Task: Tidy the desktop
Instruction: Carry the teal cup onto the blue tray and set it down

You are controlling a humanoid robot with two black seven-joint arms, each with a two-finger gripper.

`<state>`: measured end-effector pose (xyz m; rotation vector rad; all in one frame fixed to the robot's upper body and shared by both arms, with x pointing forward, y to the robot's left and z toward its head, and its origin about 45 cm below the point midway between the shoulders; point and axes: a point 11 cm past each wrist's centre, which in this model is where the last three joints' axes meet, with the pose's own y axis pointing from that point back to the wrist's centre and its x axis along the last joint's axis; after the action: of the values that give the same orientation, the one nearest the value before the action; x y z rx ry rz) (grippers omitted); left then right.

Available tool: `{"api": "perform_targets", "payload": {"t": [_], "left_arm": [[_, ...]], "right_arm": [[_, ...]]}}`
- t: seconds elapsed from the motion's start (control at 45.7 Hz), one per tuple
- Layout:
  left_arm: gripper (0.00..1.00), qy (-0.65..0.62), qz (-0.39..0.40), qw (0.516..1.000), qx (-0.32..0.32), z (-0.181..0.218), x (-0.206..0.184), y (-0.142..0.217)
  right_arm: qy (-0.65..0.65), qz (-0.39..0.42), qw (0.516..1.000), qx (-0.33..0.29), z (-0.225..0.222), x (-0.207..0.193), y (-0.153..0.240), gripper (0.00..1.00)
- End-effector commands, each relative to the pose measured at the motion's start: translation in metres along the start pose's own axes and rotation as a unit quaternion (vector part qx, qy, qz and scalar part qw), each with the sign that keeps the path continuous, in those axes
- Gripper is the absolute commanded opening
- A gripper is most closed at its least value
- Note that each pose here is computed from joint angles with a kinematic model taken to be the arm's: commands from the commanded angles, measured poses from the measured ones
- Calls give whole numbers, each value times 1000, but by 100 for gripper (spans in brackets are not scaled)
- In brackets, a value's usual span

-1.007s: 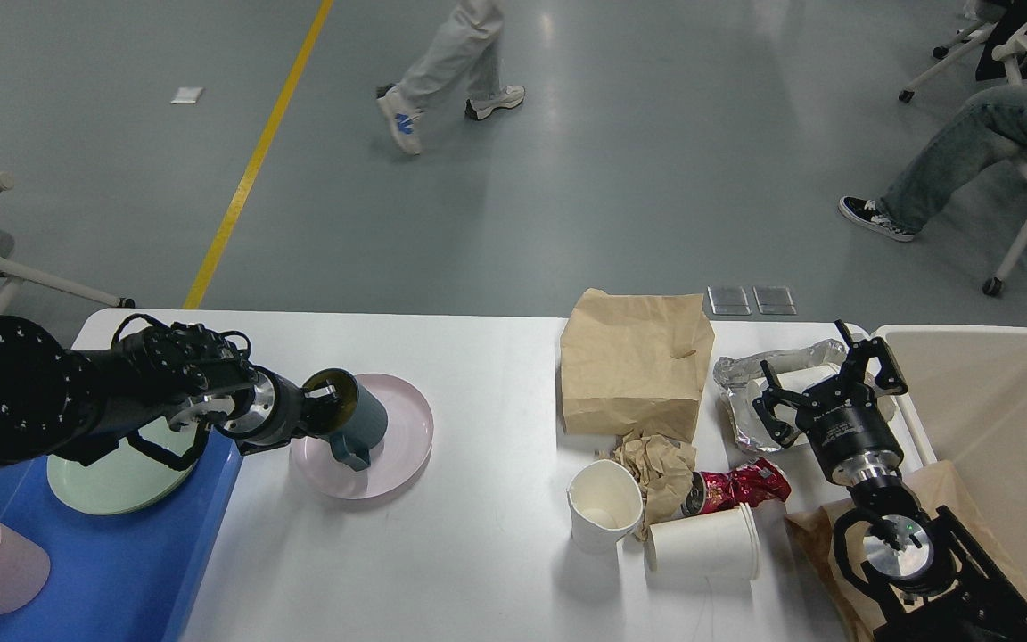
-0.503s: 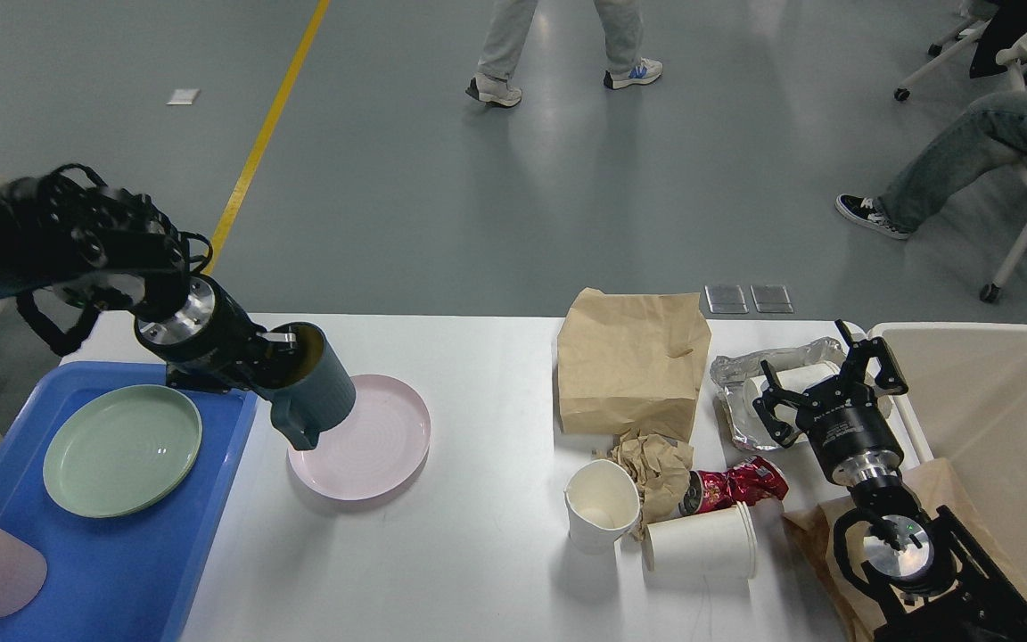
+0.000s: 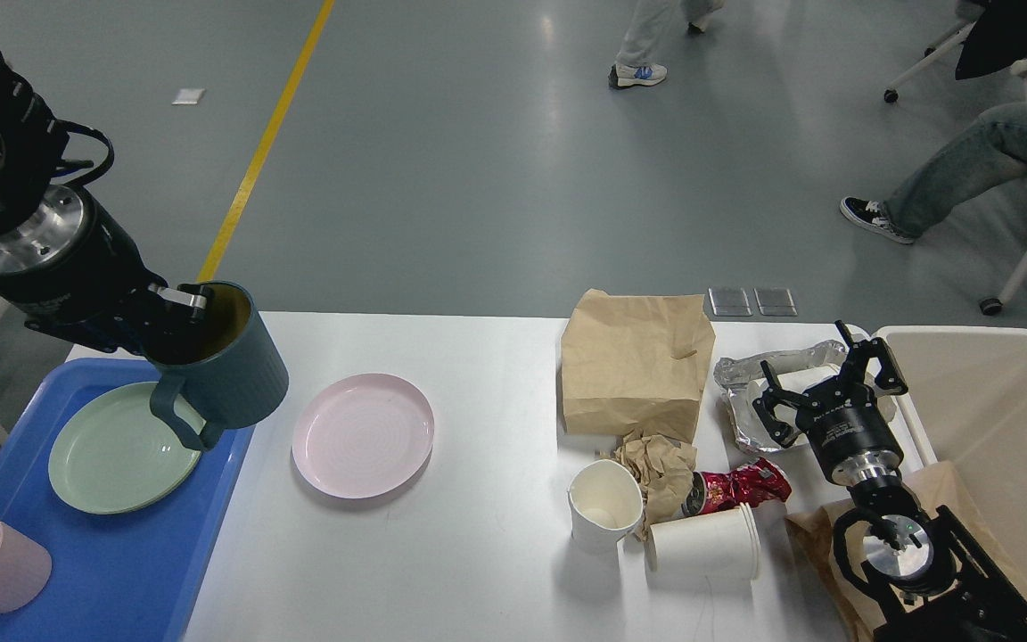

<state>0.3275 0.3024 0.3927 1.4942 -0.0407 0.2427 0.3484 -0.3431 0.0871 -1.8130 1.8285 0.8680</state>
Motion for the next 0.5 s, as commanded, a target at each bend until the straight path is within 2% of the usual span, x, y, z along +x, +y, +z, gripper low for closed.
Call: {"api": "perform_targets", "payload": {"t": [0.0, 0.088, 0.219, 0.482], "left_arm": [[0, 6, -7, 1000, 13, -22, -4, -3], [0, 18, -10, 1000, 9, -55, -11, -11], [0, 15, -17, 999, 22, -109, -25, -41], [0, 35, -12, 997, 68, -202, -60, -123]], "right_arm": [[0, 0, 1000, 0, 0, 0, 0, 100], [-1, -1, 1000, 0, 0, 0, 0, 100], [0, 0, 1000, 0, 0, 0, 0, 100], [0, 0, 1000, 0, 0, 0, 0, 100]]}}
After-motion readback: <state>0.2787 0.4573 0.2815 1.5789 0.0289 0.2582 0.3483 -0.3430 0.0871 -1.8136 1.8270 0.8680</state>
